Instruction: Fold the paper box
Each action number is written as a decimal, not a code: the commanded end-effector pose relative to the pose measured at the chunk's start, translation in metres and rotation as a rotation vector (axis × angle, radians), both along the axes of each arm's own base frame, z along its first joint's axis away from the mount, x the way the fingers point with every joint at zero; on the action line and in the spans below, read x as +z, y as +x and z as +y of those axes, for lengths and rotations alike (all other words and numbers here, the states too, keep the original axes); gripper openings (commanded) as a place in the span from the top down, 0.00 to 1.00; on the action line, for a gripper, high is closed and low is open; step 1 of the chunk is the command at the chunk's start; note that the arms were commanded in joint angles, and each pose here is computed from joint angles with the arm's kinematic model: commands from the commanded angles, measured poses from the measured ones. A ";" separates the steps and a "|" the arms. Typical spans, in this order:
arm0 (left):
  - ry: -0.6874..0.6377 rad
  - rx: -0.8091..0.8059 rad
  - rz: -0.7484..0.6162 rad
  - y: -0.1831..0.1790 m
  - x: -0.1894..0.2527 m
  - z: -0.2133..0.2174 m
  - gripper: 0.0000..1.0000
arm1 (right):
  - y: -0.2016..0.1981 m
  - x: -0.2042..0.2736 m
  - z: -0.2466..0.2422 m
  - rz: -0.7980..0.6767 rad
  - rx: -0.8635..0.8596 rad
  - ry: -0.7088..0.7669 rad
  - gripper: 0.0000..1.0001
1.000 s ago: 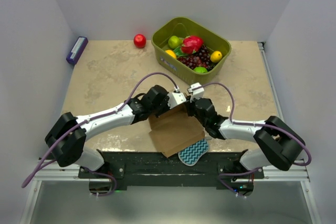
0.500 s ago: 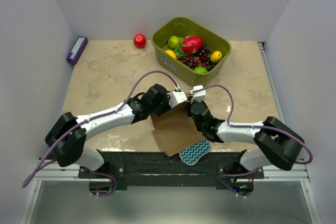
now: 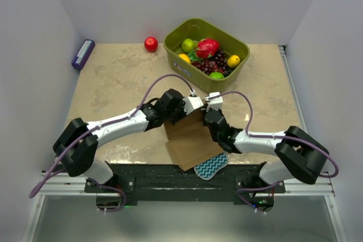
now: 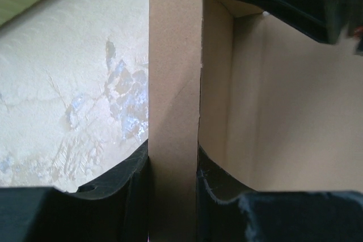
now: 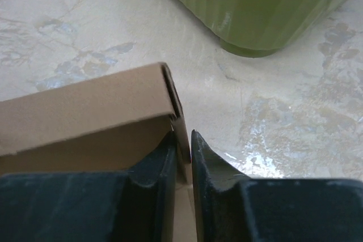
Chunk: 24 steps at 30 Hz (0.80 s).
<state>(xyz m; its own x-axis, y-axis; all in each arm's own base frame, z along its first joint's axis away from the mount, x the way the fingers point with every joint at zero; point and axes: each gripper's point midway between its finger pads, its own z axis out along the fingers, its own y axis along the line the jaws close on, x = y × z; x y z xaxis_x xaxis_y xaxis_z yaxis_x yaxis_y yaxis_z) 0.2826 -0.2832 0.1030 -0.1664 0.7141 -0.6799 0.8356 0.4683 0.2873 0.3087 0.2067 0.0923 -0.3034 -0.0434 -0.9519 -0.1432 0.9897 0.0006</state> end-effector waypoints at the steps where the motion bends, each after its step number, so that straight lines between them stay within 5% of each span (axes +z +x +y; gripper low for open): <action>1: 0.080 0.161 0.072 0.013 -0.016 0.034 0.87 | 0.011 0.034 -0.014 -0.043 -0.092 0.069 0.63; 7: 0.072 0.248 0.078 0.029 -0.017 0.047 0.86 | 0.001 0.067 -0.003 -0.049 0.000 0.138 0.32; 11: 0.051 0.305 0.076 0.038 -0.012 0.054 0.86 | 0.000 0.091 0.003 -0.042 0.023 0.196 0.22; 17: -0.056 0.457 0.088 0.059 0.005 0.077 0.85 | 0.019 0.100 -0.010 0.081 0.002 0.347 0.19; 24: -0.334 0.651 0.147 0.080 0.031 0.126 0.83 | 0.015 0.113 -0.016 0.204 0.099 0.492 0.19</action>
<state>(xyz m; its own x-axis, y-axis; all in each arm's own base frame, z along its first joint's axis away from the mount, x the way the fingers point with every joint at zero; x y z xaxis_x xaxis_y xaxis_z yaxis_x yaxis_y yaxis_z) 0.3526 -0.1752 0.1021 -0.5851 0.4109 -0.6992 0.4850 0.8683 0.1044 0.3452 0.1631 0.1841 -0.4009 0.3079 -0.8628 -0.0749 0.9277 0.3658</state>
